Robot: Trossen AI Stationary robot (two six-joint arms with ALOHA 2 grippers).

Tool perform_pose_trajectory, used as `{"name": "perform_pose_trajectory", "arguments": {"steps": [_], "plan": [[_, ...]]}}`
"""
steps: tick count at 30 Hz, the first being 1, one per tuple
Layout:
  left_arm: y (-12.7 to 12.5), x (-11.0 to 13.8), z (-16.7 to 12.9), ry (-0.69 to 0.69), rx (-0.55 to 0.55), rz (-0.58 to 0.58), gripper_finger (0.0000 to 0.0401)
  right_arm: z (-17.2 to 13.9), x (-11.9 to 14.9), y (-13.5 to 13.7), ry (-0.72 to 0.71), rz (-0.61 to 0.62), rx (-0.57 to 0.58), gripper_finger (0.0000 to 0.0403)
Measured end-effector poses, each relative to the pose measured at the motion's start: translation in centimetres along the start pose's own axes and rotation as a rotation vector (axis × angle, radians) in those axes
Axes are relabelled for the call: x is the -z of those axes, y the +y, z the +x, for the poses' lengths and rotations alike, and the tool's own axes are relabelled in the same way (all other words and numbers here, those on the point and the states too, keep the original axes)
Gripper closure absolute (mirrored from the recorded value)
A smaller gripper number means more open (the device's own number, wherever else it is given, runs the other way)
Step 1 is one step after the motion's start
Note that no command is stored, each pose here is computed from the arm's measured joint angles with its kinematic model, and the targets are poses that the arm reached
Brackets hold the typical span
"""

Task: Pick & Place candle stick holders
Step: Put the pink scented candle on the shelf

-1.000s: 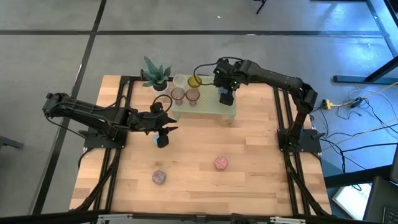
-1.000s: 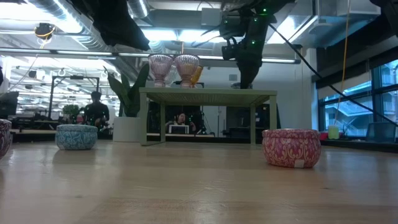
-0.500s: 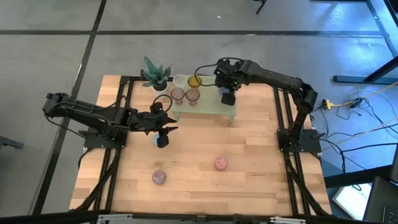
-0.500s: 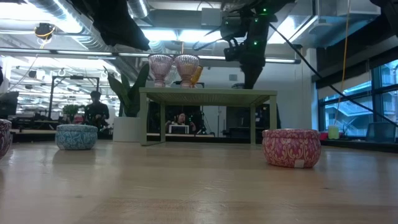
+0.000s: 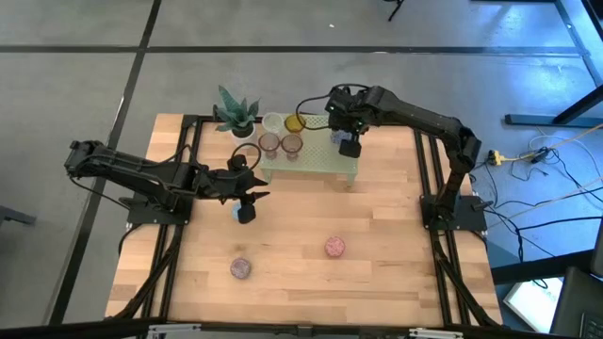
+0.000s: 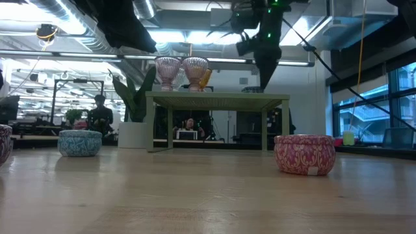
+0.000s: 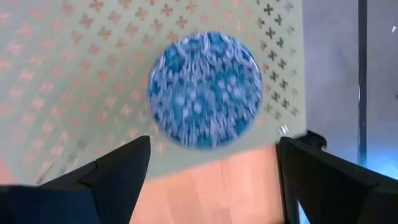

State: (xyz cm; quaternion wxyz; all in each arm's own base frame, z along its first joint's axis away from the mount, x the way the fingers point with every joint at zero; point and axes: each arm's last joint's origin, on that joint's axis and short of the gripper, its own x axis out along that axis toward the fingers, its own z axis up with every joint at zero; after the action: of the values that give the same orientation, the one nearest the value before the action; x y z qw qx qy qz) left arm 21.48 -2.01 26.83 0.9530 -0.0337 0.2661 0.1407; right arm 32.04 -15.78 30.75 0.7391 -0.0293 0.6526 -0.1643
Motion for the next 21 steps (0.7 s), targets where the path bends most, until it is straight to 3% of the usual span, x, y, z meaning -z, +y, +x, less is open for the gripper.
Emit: {"name": "perform_pose_trajectory", "arguments": {"steps": [10, 17, 21], "plan": [[0.0, 0.0, 0.0, 0.000, 0.000, 0.000, 0.0276, -6.4, 0.4, 2.5, 0.008, -0.014, -0.116, 0.0043], [0.0, 0.0, 0.0, 0.000, 0.001, 0.003, 0.0276, -8.5, 0.0, 8.4, -0.044, -0.063, -0.319, 0.0043], [0.0, 0.0, 0.0, 0.000, 0.000, 0.003, 0.0276, -9.1, 0.4, 12.7, -0.019, -0.108, -0.358, 0.0043]]}}
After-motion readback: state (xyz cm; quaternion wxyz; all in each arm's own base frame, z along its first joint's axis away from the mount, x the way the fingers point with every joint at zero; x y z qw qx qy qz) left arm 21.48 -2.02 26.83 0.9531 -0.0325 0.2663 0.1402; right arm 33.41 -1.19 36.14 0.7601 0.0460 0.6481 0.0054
